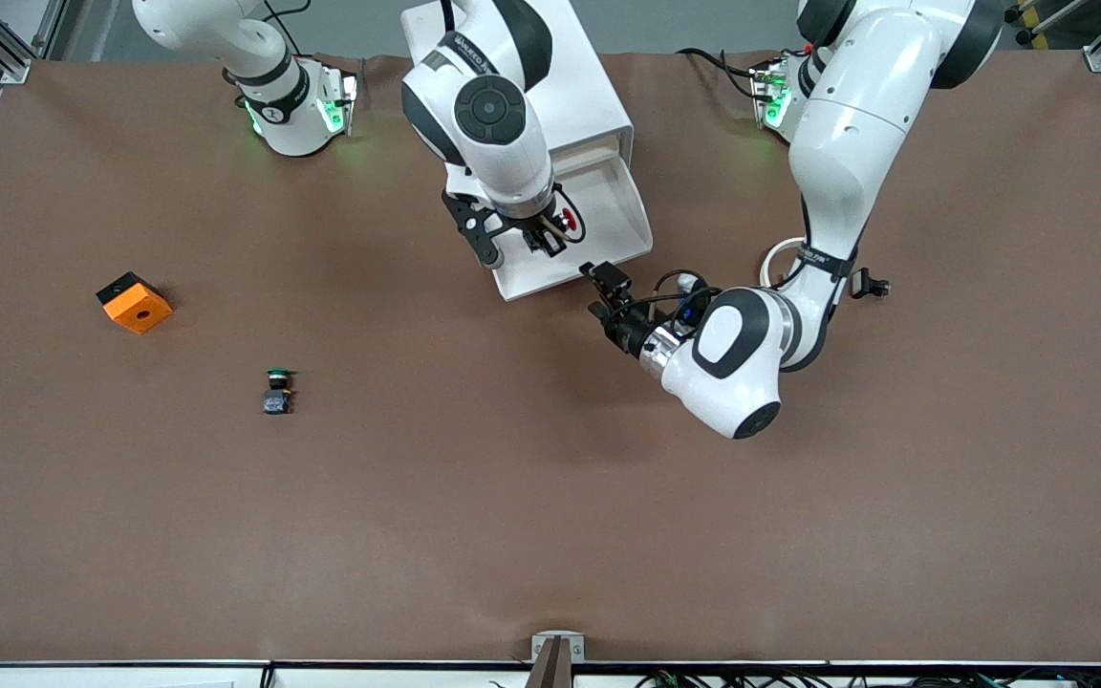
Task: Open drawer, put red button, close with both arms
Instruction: 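Release the drawer handle and withdraw the left gripper from the cabinet, then lower the red button into the open drawer and open the right gripper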
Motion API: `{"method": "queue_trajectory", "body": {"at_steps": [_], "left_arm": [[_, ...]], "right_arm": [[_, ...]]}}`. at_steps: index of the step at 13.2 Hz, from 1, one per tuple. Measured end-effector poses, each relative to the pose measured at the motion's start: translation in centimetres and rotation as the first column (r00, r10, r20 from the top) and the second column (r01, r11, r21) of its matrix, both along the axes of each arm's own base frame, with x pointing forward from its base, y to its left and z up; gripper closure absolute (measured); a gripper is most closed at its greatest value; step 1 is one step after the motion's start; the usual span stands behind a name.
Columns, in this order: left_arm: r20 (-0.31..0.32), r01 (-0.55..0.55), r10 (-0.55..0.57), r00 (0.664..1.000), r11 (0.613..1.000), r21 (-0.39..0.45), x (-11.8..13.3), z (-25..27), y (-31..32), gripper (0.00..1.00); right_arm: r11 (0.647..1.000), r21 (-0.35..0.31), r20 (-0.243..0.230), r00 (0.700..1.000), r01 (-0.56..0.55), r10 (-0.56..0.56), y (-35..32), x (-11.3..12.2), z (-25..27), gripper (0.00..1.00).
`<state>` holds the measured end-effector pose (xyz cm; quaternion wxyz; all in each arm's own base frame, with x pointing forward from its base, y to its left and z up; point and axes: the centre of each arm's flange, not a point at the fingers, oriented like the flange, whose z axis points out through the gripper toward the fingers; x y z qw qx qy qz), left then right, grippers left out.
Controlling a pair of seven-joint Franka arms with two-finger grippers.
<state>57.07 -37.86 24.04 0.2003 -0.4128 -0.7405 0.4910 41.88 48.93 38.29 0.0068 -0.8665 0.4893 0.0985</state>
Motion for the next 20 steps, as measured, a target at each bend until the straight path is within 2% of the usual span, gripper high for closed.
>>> {"method": "queue_trajectory", "body": {"at_steps": [1,3,5,7,9,11,12,13,14,17,18,20], "left_arm": [[0.025,-0.011,0.011,1.000,1.000,0.001,0.9,0.8,0.5,0.00],[0.120,-0.030,0.032,0.992,0.999,-0.019,3.7,3.3,2.2,0.00],[0.248,-0.012,0.028,0.968,0.998,-0.065,6.2,5.9,4.7,0.00],[0.343,-0.004,0.030,0.939,0.997,-0.076,8.0,8.1,7.9,0.00],[0.433,0.025,-0.009,0.902,0.999,-0.032,9.2,9.8,11.2,0.00],[0.507,0.087,-0.115,0.854,0.993,0.079,9.6,11.7,13.9,0.00],[0.539,0.133,-0.195,0.819,0.979,0.152,9.6,12.9,14.9,0.00],[0.574,0.189,-0.281,0.769,0.958,0.216,9.5,14.5,15.7,0.00],[0.613,0.262,-0.367,0.700,0.930,0.258,9.4,16.3,16.6,0.00],[0.721,0.485,-0.512,0.467,0.830,0.276,9.4,20.6,19.1,0.00],[0.745,0.550,-0.541,0.391,0.786,0.282,9.6,21.4,20.4,0.00],[0.738,0.665,-0.631,0.238,0.660,0.350,9.7,22.4,22.6,0.00]], "right_arm": [[1.000,0.008,-0.004,1.000,0.008,-0.008,0.0,0.0,-0.2,0.59],[0.999,0.026,-0.016,1.000,0.024,-0.024,0.1,-0.1,-0.6,0.59],[0.999,0.022,-0.024,0.999,0.028,-0.028,0.1,-0.1,-1.3,0.59],[0.999,0.014,-0.033,0.999,0.031,-0.030,0.2,-0.1,-2.3,0.59],[0.999,0.007,-0.041,0.999,0.032,-0.032,0.2,0.0,-3.1,0.59],[1.000,0.001,-0.046,0.999,0.029,-0.029,0.4,-0.2,-3.6,0.59],[1.000,0.000,-0.047,0.999,0.024,-0.024,0.6,-0.5,-3.8,0.59],[1.000,0.001,-0.046,0.999,0.021,-0.021,0.9,-0.6,-3.9,0.59],[1.000,0.003,-0.043,0.999,0.019,-0.019,1.0,-0.7,-4.0,0.59],[1.000,0.004,-0.039,0.999,0.019,-0.019,1.2,-0.7,-4.4,0.59],[1.000,0.004,-0.039,0.999,0.018,-0.017,1.3,-0.8,-4.4,0.59],[1.000,0.005,-0.038,0.999,0.014,-0.014,1.4,-1.0,-4.4,0.59]]}}
